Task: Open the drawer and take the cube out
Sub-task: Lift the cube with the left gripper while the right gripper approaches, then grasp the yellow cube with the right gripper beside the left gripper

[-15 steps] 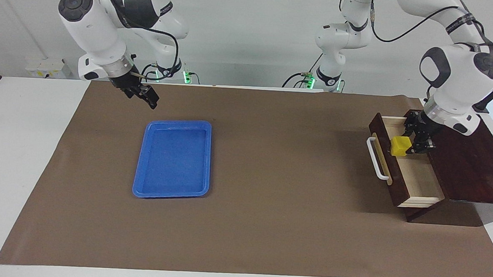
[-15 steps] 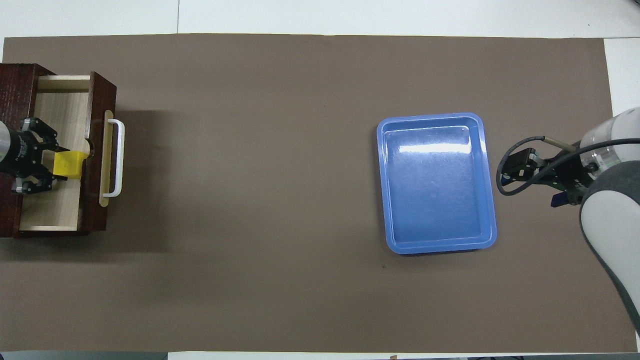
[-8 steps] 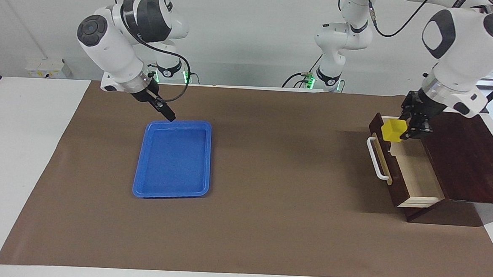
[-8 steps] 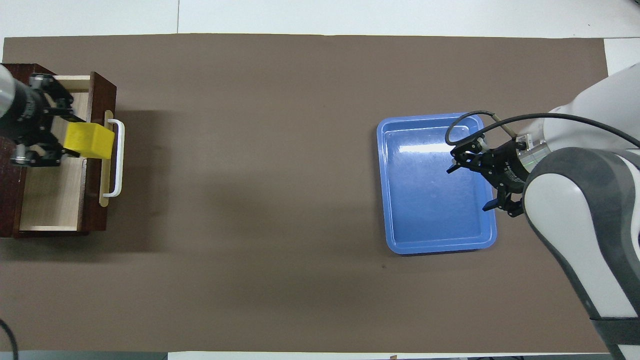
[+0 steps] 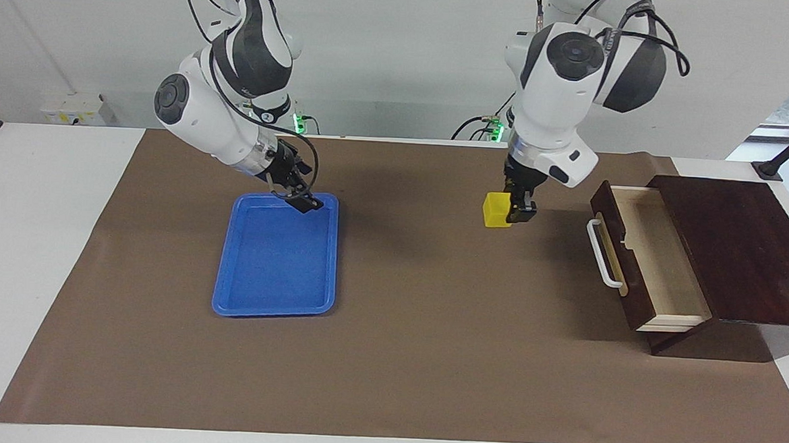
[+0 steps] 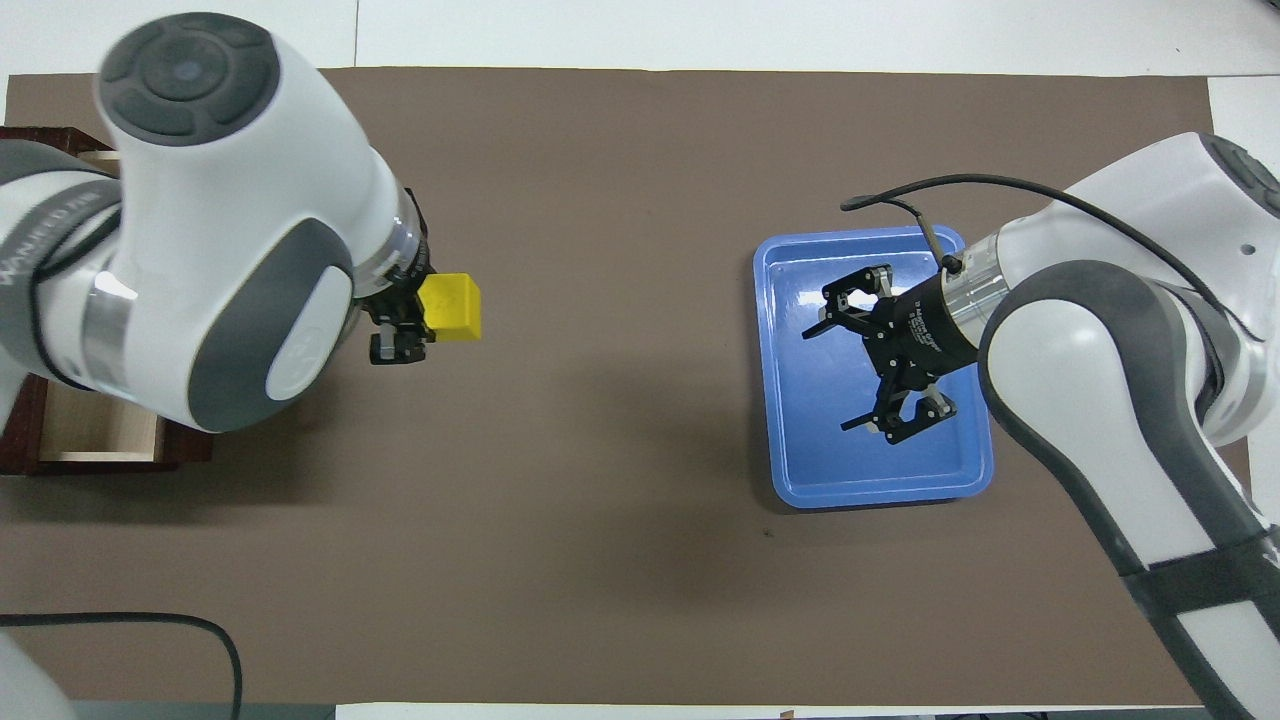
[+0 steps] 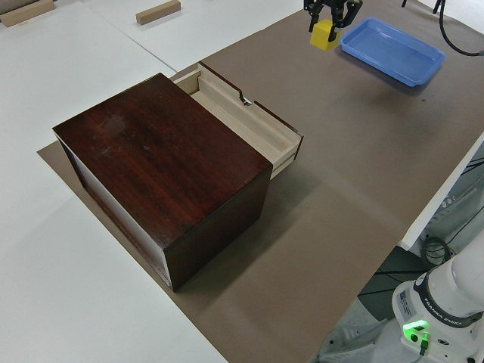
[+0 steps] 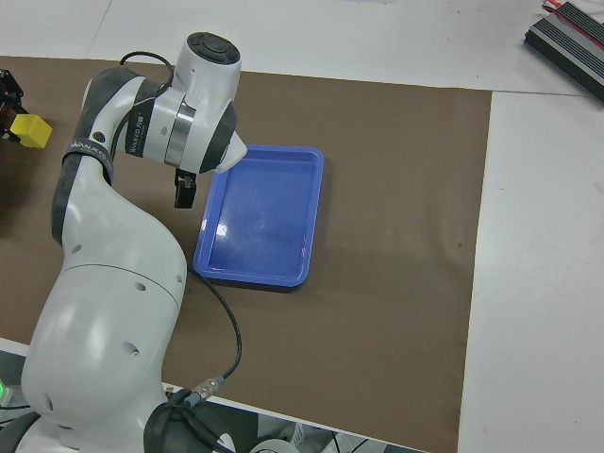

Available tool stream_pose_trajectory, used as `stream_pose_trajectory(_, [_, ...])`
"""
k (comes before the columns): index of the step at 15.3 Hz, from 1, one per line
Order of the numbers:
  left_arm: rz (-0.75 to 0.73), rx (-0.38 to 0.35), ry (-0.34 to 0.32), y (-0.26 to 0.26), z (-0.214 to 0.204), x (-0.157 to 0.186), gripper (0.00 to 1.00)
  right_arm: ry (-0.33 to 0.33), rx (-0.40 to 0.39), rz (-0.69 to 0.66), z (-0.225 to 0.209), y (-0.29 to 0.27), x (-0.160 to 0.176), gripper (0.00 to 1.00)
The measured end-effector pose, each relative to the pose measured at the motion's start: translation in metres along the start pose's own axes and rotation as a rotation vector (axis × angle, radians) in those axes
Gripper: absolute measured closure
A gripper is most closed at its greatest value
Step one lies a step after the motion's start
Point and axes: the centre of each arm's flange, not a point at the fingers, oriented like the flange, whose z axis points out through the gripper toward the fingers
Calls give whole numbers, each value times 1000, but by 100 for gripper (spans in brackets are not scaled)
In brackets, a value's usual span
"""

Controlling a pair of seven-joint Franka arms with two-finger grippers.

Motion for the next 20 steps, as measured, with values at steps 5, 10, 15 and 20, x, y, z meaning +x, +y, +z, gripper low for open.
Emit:
stream_pose_trajectory(5, [-86, -1, -22, -11, 7, -39, 45, -147, 87, 87, 42, -10, -22, 0])
stream_pose_trajectory(10, [-129, -7, -34, -10, 10, -45, 45, -213, 70, 111, 95, -25, -42, 0])
stream_pose_trajectory(15, [-124, -3, -32, -16, 12, -56, 45, -210, 90, 60, 124, -55, -95, 0])
stream_pose_trajectory(20, [-125, -3, -31, -17, 12, -58, 45, -226, 122, 72, 109, -72, -108, 0])
